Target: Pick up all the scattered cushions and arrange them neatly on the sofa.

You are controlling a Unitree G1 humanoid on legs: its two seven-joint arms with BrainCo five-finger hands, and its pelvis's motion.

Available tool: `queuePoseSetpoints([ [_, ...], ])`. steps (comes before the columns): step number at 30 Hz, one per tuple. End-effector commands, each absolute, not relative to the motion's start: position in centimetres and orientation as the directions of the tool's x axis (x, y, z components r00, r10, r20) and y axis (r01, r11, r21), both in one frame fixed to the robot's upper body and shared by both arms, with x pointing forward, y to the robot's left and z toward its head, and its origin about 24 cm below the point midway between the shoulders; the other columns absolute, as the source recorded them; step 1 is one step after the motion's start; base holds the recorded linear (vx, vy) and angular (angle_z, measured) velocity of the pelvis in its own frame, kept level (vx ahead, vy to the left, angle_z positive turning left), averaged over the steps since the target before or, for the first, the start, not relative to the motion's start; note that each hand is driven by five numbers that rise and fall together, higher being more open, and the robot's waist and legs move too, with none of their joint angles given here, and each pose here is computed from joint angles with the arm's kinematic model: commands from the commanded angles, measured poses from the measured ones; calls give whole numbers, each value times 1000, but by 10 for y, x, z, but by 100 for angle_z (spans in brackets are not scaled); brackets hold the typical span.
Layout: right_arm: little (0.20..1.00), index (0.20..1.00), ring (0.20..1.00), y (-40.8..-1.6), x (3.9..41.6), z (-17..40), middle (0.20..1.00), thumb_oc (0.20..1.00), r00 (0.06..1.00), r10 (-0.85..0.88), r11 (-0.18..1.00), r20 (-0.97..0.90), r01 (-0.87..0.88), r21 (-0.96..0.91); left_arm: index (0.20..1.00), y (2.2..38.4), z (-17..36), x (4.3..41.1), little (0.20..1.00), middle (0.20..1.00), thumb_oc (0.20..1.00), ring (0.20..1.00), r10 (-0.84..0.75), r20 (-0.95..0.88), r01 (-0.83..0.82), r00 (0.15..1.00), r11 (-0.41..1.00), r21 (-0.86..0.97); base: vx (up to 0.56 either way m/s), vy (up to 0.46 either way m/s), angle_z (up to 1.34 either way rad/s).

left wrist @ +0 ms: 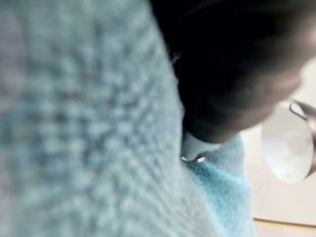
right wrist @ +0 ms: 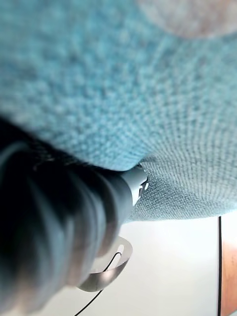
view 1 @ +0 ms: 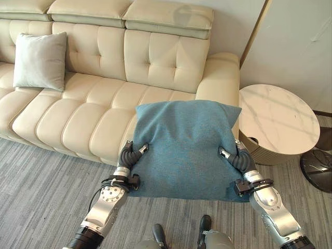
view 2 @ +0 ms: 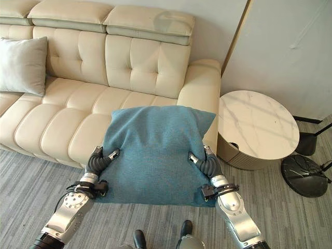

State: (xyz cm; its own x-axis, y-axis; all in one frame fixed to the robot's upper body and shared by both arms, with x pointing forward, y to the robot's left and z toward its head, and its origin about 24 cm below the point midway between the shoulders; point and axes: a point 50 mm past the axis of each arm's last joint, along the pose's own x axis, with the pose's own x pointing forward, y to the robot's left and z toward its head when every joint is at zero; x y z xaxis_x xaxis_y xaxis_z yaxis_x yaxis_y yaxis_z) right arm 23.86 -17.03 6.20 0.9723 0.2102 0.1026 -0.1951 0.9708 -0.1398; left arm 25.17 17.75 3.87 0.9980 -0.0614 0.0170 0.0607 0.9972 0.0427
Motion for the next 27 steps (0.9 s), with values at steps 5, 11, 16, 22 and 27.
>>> queuePoseSetpoints([
  [5,200,200,200,-114,238,110,200,200,818,432,895,379,-441,-67,200,129,80,256,200,200,200,200,-312,249,312,917,949,42,155,63,30],
  [11,200,200,200,-117,238,104,200,200,830,431,893,354,-449,-35,200,130,80,258,200,200,200,200,-292,258,297,921,955,22,222,-24,33],
  [16,200,200,200,-126,237,97,200,200,846,429,900,317,-431,-68,200,125,72,254,200,200,200,200,-302,232,313,924,950,-8,279,-91,85],
  [22,200,200,200,-135,239,97,200,200,853,430,903,295,-413,-121,200,130,66,252,200,200,200,200,-278,206,287,938,958,-12,176,-29,16],
  [27,200,200,200,-139,236,90,200,200,871,407,913,275,-396,-96,200,138,64,248,200,200,200,200,-259,196,265,946,964,-4,178,48,-47],
])
